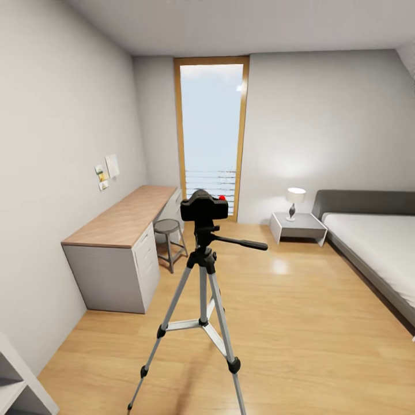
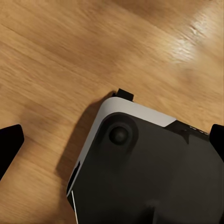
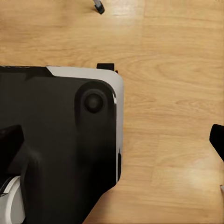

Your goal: Attach the digital camera to the camera tripod in the bedroom.

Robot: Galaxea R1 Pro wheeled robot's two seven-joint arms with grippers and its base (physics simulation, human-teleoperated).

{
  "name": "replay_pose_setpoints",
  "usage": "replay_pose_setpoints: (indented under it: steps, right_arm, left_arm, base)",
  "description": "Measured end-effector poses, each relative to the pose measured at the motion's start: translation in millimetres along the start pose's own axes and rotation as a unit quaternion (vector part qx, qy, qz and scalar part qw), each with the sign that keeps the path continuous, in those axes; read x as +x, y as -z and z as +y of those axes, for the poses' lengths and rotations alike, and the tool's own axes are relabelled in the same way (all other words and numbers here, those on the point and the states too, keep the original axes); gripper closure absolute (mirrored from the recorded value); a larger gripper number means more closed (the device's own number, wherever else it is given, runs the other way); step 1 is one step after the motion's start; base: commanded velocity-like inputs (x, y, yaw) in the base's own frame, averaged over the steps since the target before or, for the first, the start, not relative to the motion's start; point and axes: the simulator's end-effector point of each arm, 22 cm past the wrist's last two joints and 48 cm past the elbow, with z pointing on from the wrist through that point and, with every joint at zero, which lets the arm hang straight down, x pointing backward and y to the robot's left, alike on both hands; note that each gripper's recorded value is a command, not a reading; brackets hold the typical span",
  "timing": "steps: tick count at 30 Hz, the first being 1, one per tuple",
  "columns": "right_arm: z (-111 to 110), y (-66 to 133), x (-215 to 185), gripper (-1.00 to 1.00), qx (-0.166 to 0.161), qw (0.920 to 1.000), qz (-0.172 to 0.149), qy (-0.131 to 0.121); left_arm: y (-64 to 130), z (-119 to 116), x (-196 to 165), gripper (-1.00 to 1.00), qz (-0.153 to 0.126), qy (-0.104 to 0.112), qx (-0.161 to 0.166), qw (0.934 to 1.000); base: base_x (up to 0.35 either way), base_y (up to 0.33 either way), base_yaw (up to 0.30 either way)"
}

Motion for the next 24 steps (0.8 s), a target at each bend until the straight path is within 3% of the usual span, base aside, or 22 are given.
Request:
replay_pose_setpoints:
  steps: [24]
  right_arm:
    - [2, 2.1, -15, -1.00, -0.001, 0.9998, -0.020, 0.001]
  left_arm:
    - [3.8, -5, -14, -1.00, -0.018, 0.003, 0.007, 0.9998]
  base:
    - [0.000, 0.000, 0.000]
